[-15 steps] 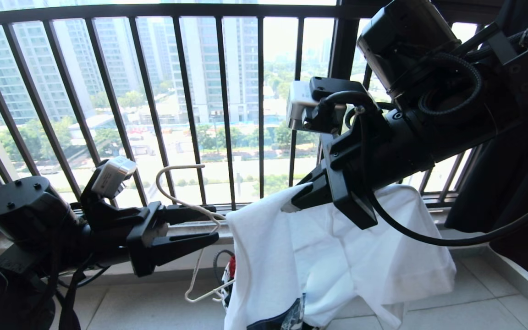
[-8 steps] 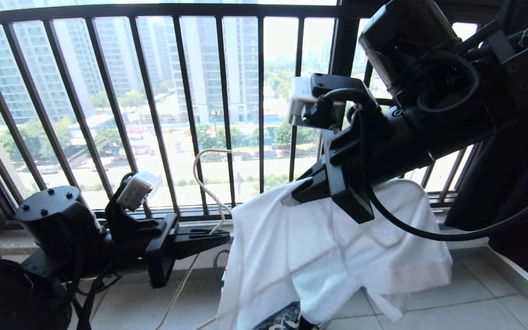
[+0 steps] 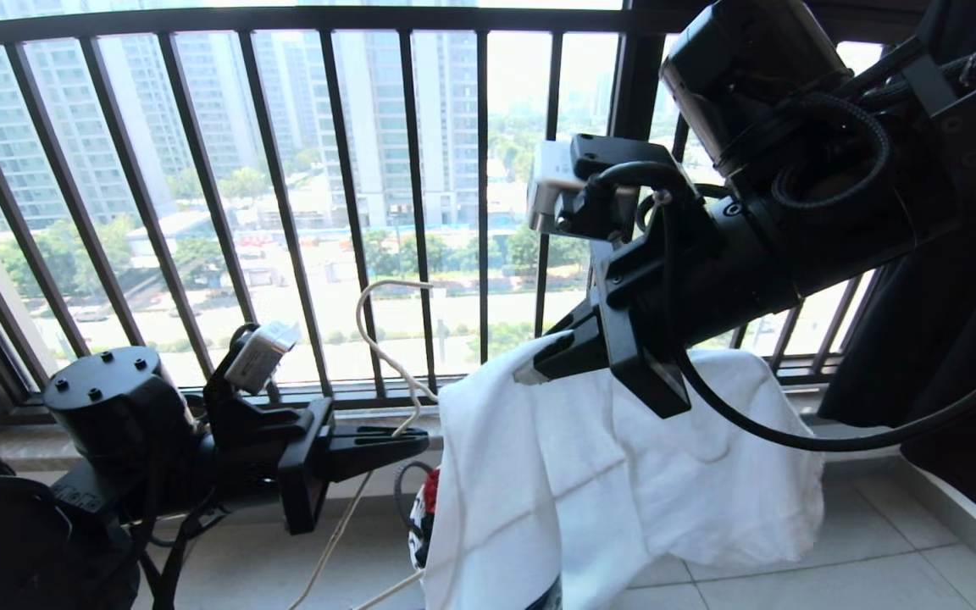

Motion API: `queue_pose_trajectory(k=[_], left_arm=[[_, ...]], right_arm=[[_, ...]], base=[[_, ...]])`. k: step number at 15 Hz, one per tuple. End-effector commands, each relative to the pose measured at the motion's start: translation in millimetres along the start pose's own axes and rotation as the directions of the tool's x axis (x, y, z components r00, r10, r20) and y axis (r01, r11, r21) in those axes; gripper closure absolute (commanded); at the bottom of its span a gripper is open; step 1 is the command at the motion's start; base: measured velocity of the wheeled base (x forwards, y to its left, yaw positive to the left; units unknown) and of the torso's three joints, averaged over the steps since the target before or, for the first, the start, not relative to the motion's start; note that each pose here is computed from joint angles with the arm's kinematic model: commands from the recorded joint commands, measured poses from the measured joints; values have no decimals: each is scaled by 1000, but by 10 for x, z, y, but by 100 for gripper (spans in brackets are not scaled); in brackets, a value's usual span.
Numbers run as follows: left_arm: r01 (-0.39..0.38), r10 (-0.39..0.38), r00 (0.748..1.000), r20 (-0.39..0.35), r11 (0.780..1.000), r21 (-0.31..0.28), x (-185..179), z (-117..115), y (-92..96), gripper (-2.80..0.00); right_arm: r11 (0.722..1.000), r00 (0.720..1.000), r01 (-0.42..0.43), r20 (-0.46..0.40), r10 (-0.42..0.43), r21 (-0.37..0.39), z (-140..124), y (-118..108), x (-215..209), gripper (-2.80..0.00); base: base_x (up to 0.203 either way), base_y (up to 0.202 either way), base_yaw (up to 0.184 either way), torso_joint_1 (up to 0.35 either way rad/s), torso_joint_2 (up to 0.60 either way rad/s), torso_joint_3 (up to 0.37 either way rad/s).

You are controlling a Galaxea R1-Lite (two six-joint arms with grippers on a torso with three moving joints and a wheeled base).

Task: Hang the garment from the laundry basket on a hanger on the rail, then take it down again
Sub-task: Hang the clothes on the clothes rack

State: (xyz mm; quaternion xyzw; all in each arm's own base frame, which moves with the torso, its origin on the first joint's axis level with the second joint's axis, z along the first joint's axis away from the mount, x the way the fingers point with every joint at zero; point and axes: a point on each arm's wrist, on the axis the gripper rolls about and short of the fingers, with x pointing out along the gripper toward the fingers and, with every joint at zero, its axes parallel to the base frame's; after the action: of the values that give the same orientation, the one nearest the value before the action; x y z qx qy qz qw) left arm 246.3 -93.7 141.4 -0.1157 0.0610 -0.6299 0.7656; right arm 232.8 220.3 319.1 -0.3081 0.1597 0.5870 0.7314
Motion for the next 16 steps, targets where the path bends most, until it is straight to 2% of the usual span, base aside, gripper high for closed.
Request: queue_pose_trajectory(k=[1,4,7,8,12,16], left_arm=[[8,-8,1000,13,1000,24,-4,56,-32,0],[-27,25,999,46,998,56,-23,142,-90,0],[-27,23,998,58,997,74,-31,192,-124,0],[-26,21,998,64,996,84,-39,216,-148,0],[-42,31,995,91,992,116,-71,300,-227,0],[-42,31,995,94,992,119,-76,311,-236,0]], right_arm=[[1000,1000,-9,-7,9,0,-13,5,11,0],[1000,1000,-8,-4,8,-3,-1,10,20,0],[1000,1000,11,7,-11,-12,31,9,44,0],[1000,1000,11,5,-11,-11,29,7,51,-280],[1000,1000,11,5,-11,-12,31,6,63,-280],[1000,1000,24,-3,-24,-12,27,-1,61,-280]], base=[[0,0,0,0,0,0],[0,0,0,0,0,0],[0,0,0,0,0,0],[0,0,0,0,0,0],[0,0,0,0,0,0],[0,0,0,0,0,0]])
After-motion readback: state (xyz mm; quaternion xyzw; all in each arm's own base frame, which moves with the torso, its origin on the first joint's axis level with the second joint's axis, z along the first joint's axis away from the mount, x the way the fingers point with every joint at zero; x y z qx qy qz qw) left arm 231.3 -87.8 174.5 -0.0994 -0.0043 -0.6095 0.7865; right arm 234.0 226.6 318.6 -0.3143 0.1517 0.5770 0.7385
